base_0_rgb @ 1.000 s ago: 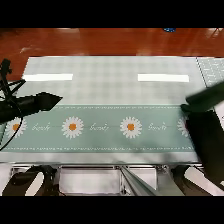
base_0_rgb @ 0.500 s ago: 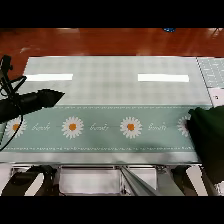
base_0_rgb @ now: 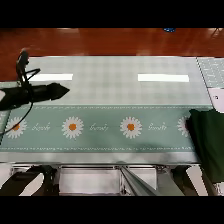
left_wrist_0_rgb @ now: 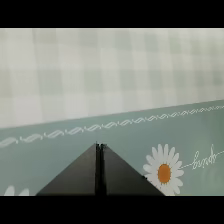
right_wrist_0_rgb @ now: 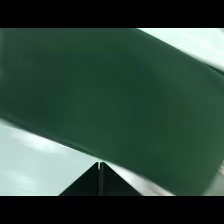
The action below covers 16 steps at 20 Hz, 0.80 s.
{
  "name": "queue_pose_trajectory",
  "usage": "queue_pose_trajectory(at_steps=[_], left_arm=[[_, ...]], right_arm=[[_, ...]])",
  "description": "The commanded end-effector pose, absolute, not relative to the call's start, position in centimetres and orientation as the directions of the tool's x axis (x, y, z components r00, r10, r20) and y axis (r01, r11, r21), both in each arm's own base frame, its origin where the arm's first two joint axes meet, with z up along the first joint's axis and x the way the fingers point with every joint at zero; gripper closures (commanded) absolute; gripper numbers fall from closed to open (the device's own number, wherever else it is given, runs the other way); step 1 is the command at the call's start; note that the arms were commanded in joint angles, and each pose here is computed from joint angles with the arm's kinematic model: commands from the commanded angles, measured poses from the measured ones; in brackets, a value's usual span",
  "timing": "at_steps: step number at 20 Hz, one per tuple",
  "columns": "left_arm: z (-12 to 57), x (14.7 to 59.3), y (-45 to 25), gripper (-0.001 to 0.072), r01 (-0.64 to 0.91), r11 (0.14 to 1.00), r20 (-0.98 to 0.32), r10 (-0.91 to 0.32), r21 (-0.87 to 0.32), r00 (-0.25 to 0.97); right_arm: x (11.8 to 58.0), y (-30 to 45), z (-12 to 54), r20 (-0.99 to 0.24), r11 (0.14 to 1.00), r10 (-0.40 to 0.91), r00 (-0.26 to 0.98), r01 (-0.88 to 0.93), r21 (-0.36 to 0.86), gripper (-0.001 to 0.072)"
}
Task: Fold the shirts.
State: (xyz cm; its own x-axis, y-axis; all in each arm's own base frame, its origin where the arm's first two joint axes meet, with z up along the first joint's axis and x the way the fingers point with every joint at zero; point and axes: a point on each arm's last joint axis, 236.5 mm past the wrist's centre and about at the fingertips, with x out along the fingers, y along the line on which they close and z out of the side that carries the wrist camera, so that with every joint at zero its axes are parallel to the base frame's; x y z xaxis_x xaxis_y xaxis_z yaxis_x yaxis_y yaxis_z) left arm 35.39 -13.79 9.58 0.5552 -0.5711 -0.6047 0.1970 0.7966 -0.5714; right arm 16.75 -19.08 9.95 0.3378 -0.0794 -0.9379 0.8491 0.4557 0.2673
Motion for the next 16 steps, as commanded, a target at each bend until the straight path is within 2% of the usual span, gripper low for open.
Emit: queue_pose_trajectory(at_steps=[1, 2, 4, 6, 7, 9, 11, 13, 16], left_arm=[[14.1, 39.4, -15.3, 0.0687, 0.297, 0.769, -0.585, -0.629, -0.567, 0.512], [17.2, 40.9, -15.8, 0.0687, 0.351, 0.760, -0.554, -0.643, -0.546, 0.528], [23.7, 43.5, -16.3, 0.0687, 0.424, 0.752, -0.470, -0.651, -0.504, 0.596], [27.4, 44.4, -15.6, 0.0688, 0.432, 0.788, -0.447, -0.608, -0.439, 0.656], [27.1, 44.3, -14.6, 0.0687, 0.406, 0.827, -0.490, -0.558, -0.388, 0.669], [21.8, 42.6, -12.9, 0.0687, 0.343, 0.889, -0.671, -0.454, -0.303, 0.586], [14.2, 39.8, -13.2, 0.0687, 0.320, 0.893, -0.799, -0.433, -0.316, 0.417], [7.4, 38.1, -13.0, 0.0687, 0.281, 0.901, -0.858, -0.411, -0.330, 0.309], [4.2, 38.4, -11.4, 0.0687, 0.171, 0.926, -0.873, -0.375, -0.337, 0.313]], right_arm=[[31.1, -15.7, 17.0, -0.597, 0.579, 0.067, 0.800, 0.456, 0.676, 0.0688], [34.3, -13.1, 18.5, -0.534, 0.618, 0.138, 0.834, 0.349, 0.705, 0.0688], [39.7, -5.8, 19.9, -0.502, 0.729, 0.285, 0.817, 0.155, 0.666, 0.0688], [42.8, 2.0, 19.1, -0.559, 0.826, 0.391, 0.731, -0.010, 0.564, 0.0688], [43.5, 5.2, 17.9, -0.611, 0.864, 0.411, 0.677, -0.074, 0.499, 0.0688], [43.3, 9.6, 13.6, -0.742, 0.926, 0.371, 0.558, -0.159, 0.343, 0.0688], [41.7, 11.0, 7.8, -0.867, 0.965, 0.250, 0.432, -0.183, 0.187, 0.0689], [40.7, 9.8, 3.3, -0.922, 0.989, 0.111, 0.370, -0.130, 0.067, 0.0689], [40.3, 8.0, 1.9, -0.941, 0.998, 0.055, 0.335, -0.038, 0.045, 0.0689]])
